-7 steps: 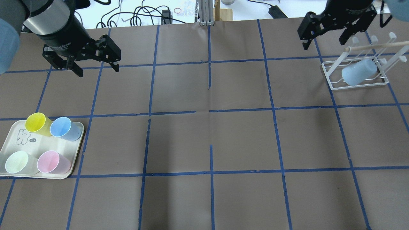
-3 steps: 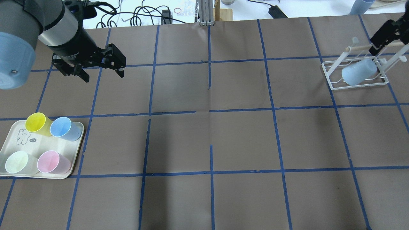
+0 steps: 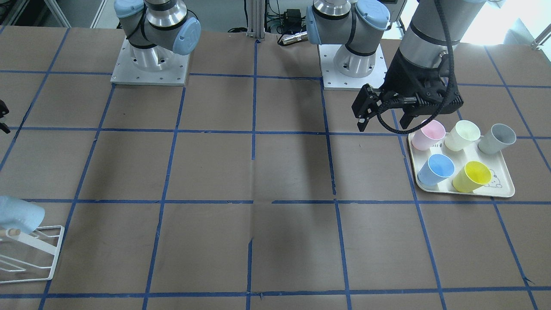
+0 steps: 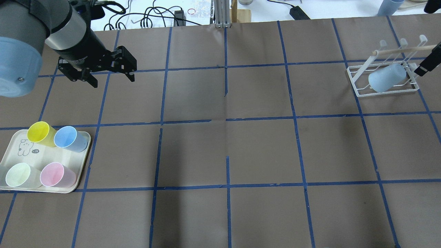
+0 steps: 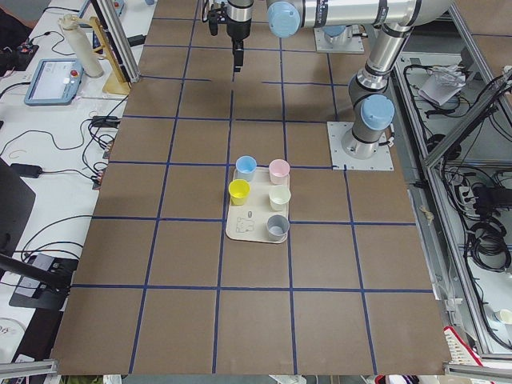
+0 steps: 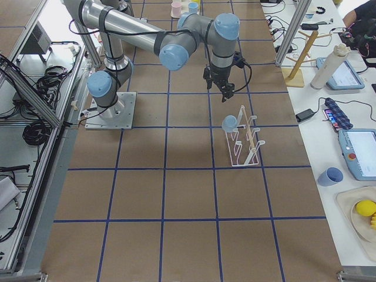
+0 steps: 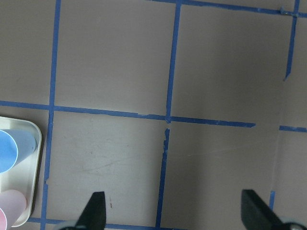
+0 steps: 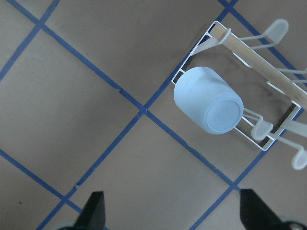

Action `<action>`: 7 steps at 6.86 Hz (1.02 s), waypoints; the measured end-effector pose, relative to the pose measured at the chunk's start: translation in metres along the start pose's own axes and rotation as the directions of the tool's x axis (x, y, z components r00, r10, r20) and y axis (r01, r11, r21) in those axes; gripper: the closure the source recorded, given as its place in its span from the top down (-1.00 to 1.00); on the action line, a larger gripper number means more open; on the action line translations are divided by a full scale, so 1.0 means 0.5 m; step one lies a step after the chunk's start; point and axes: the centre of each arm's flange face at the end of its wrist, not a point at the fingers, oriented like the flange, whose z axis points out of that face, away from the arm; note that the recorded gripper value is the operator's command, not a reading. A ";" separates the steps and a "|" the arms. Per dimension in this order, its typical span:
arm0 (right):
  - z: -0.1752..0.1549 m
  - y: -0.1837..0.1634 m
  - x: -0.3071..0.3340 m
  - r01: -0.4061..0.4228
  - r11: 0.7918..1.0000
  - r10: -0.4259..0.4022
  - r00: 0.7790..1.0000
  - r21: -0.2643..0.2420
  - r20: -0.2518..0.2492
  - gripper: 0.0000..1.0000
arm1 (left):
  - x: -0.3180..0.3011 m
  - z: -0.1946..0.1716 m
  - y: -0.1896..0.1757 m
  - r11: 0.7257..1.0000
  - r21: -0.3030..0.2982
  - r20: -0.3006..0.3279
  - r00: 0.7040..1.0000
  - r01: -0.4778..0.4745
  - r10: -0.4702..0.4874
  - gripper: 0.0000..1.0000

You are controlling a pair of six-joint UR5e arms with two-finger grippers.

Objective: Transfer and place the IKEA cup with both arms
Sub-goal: 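Lower the right gripper around the light blue cup's rim on the rack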

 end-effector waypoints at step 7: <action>0.215 -0.022 0.118 0.304 0.945 -0.304 0.953 0.120 -0.023 1.00 | -0.002 -0.002 -0.002 1.000 0.012 0.007 1.000 0.007 -0.007 1.00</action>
